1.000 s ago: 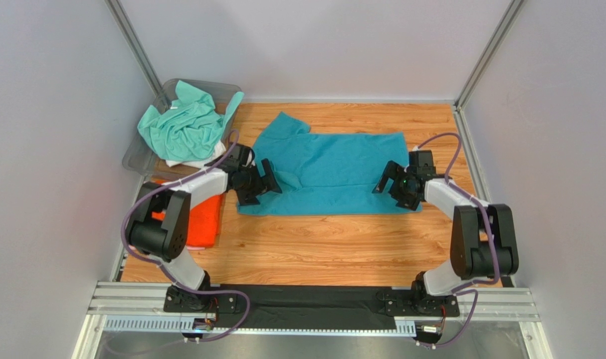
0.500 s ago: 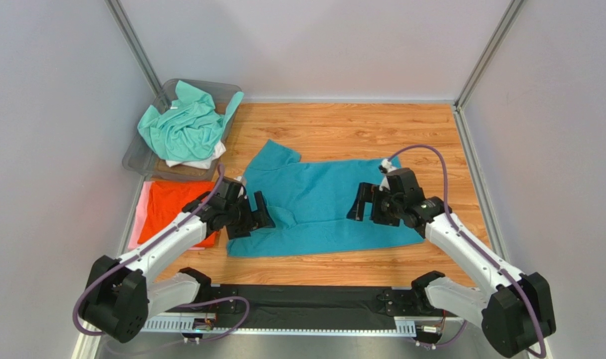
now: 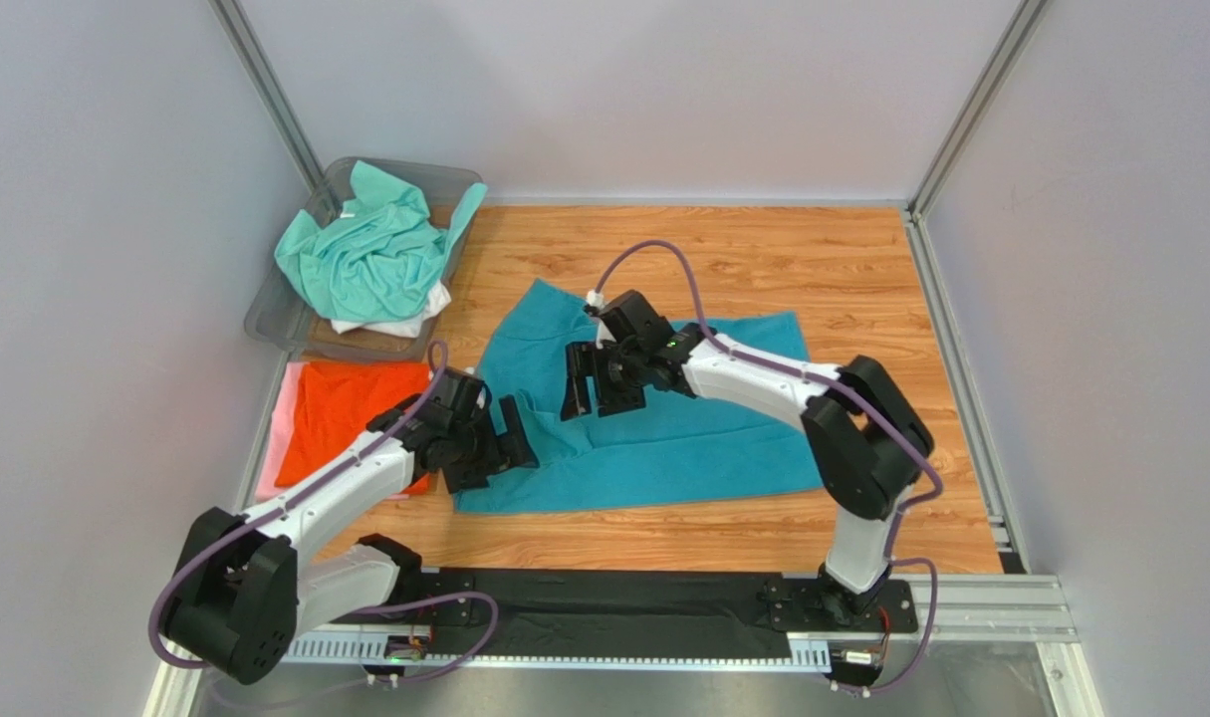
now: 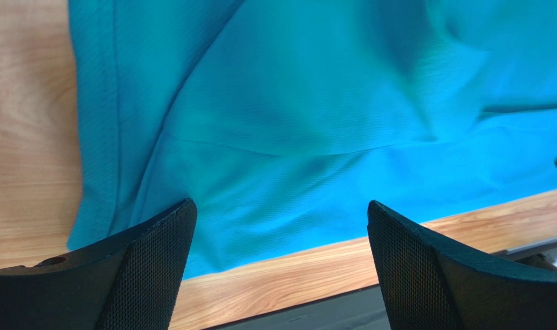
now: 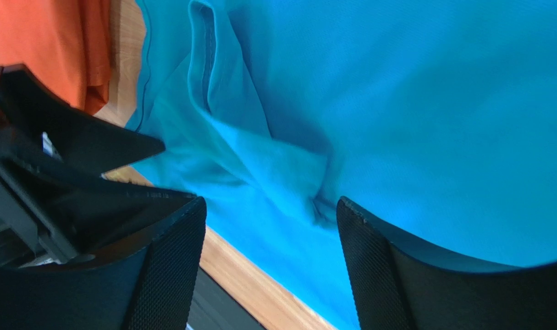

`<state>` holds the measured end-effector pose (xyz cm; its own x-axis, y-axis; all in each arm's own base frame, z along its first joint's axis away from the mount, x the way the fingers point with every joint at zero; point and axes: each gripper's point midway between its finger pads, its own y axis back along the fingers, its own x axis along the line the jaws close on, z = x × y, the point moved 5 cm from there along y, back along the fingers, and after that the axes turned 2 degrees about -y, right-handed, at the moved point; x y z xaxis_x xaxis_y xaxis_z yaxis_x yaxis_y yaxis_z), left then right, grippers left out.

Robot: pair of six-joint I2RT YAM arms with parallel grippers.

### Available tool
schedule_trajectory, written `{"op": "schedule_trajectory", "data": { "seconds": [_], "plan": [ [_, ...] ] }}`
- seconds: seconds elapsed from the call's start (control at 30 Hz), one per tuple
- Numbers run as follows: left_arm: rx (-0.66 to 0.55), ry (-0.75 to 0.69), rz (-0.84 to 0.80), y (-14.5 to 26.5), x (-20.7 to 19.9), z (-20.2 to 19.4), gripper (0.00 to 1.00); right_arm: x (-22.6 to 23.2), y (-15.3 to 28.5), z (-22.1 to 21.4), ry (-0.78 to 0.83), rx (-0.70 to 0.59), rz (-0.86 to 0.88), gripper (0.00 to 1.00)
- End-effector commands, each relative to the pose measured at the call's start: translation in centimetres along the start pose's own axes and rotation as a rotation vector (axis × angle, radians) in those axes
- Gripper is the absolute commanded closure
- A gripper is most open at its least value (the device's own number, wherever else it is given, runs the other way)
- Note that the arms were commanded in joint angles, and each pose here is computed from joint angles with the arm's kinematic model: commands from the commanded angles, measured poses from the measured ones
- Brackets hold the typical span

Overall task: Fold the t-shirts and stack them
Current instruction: Fold the tshirt

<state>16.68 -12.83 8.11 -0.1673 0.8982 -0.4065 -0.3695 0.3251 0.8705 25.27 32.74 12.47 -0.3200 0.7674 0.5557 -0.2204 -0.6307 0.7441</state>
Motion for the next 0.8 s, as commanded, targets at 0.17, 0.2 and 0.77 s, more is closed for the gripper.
{"op": "schedule_trajectory", "data": {
  "seconds": [0.17,0.2,0.77],
  "plan": [
    [0.018,0.029,0.041,-0.7,1.4,-1.1,0.00,0.8,-4.7,-0.1,-0.039,0.076,0.018,0.41],
    [0.019,0.029,0.045,-0.8,1.5,-1.2,0.00,0.9,-4.9,-0.1,-0.035,0.077,0.018,0.46],
    [0.049,0.042,0.081,-1.0,2.6,-2.3,0.00,1.0,-3.1,0.8,-0.012,-0.044,-0.087,0.83]
  ]
}}
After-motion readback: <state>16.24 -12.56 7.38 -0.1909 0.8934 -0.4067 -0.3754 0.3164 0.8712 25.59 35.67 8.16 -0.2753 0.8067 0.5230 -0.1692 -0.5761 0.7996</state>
